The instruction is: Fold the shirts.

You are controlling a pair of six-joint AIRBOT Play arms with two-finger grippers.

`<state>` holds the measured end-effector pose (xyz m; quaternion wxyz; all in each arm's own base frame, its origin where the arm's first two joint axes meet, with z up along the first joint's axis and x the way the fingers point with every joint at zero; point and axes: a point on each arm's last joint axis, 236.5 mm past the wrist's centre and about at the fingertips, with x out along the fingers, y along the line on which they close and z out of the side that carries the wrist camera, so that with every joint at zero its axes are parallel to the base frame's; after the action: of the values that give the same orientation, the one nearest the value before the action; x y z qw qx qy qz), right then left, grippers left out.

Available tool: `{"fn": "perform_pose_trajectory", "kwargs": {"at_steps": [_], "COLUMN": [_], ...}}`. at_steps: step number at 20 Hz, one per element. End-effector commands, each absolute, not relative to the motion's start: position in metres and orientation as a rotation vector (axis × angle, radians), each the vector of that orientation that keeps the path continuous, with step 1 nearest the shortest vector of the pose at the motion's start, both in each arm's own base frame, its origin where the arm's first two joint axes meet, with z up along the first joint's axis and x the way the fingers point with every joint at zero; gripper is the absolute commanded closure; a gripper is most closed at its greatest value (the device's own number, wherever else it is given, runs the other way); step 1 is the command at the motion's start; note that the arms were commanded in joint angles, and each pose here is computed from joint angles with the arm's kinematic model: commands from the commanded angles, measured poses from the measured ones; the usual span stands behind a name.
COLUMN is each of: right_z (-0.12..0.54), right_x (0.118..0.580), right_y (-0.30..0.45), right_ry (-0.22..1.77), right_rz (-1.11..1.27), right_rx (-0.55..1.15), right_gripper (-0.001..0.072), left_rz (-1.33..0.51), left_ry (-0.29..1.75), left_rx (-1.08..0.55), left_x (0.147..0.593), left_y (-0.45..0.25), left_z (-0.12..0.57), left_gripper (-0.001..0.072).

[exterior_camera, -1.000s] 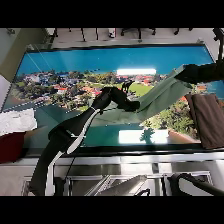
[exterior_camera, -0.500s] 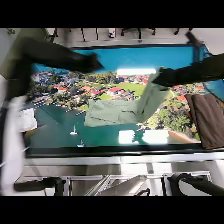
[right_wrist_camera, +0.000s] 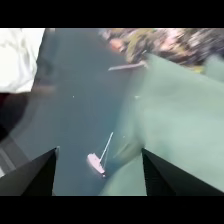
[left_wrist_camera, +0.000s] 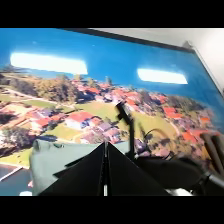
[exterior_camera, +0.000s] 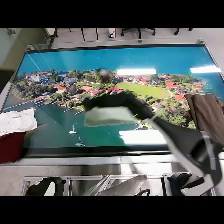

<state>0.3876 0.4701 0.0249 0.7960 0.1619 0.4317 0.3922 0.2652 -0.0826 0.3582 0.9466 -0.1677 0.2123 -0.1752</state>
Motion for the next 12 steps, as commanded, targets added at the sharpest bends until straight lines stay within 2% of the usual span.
{"fn": "perform_pose_trajectory", "kwargs": {"at_steps": [1, 4, 8, 10, 12], "right_z": [-0.017, 0.014, 0.055, 0.043, 0.017], "right_x": [0.377, 0.411, 0.462, 0.465, 0.450], "right_y": [0.497, 0.423, 0.259, 0.182, 0.131], "right_ry": [0.906, 0.978, 1.069, 1.177, 1.316], "right_rz": [0.840, 0.789, 0.600, 0.492, 0.432], "right_rx": [0.271, 0.262, 0.357, 0.438, 0.506], "right_gripper": [0.0129, 0.0128, 0.0121, 0.0057, 0.0057], "left_rz": [-0.269, -0.257, -0.252, -0.253, -0.252], "left_ry": [0.382, 0.371, 0.397, 0.399, 0.398], "left_rx": [-0.362, -0.386, -0.401, -0.400, -0.400], "left_x": [0.240, 0.238, 0.241, 0.241, 0.241], "left_y": [-0.068, -0.067, -0.066, -0.066, -0.066], "left_z": [0.334, 0.317, 0.303, 0.303, 0.303], "left_gripper": [0.0691, 0.0691, 0.0691, 0.0692, 0.0692]}}
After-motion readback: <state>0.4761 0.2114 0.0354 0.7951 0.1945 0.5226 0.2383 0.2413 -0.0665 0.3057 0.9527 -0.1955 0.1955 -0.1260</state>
